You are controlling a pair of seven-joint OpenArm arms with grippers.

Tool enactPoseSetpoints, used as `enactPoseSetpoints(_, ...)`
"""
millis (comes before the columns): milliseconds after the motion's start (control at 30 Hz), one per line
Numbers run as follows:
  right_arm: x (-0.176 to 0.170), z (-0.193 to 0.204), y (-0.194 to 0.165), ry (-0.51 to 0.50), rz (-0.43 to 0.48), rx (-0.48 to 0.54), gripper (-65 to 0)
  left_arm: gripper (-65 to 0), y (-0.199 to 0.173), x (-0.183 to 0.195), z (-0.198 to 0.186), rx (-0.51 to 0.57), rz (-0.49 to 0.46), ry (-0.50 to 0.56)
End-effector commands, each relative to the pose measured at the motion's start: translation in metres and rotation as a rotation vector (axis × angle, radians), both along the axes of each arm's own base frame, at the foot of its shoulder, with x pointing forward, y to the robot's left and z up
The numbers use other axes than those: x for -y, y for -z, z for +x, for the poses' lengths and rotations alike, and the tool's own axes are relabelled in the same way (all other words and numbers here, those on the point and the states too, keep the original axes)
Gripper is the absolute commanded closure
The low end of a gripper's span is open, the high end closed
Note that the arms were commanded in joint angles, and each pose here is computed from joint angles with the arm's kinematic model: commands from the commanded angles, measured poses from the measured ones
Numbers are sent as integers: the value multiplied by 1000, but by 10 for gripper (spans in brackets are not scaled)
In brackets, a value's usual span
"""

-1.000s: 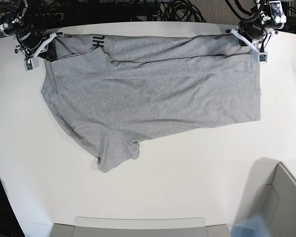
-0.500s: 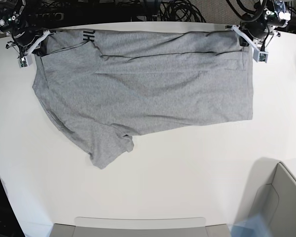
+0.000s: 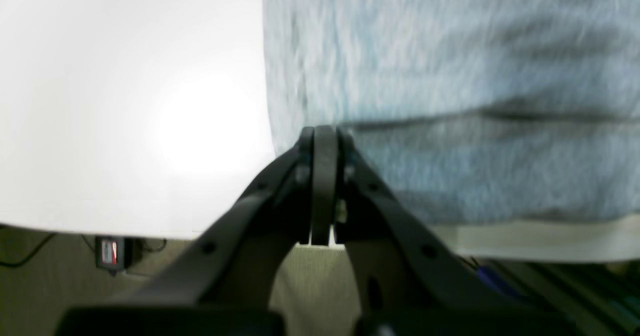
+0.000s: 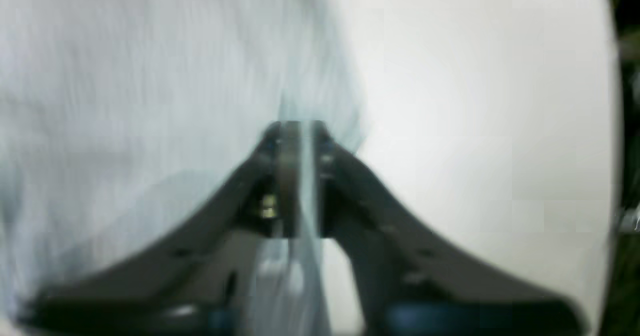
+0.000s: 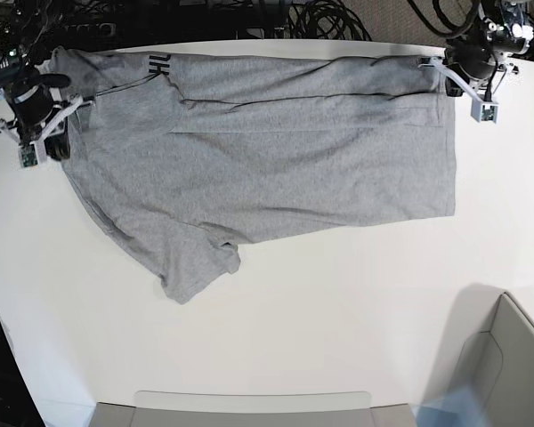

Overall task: Fold the T-shirt properly
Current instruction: 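Release the right gripper and reach it to the shirt's hem corner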

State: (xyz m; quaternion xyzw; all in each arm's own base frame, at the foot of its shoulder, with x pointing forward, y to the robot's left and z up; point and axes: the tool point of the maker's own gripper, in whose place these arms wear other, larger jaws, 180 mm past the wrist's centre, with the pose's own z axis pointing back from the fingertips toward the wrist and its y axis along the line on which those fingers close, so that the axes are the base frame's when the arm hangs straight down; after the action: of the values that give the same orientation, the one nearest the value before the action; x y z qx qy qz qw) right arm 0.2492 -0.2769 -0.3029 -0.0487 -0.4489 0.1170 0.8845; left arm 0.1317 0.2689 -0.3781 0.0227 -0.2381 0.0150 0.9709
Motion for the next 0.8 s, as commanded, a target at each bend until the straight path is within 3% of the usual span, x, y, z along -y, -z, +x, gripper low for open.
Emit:
enactPoseSetpoints(0, 2, 14, -20, -10, -16, 71, -165, 0, -6, -1, 4, 21, 12, 13)
enactPoseSetpoints(100, -4, 44, -41, -63, -47, 118, -247, 0, -8, 0, 11, 32, 10, 14)
enactPoseSetpoints(267, 4, 91, -56, -82, -121, 12, -216, 0, -11, -1, 21, 15, 9, 6)
enactPoseSetpoints(467, -9, 147, -55, -159, -72, -35, -203, 0, -20, -1, 43, 69, 7, 3)
enactPoseSetpoints(600, -16, 176, -40, -205, -38, -118, -205, 0, -22, 1, 48, 84, 3, 5)
enactPoseSetpoints(767, -25, 210, -29, -238, 67, -122, -205, 0, -22, 1, 49, 85, 2, 6)
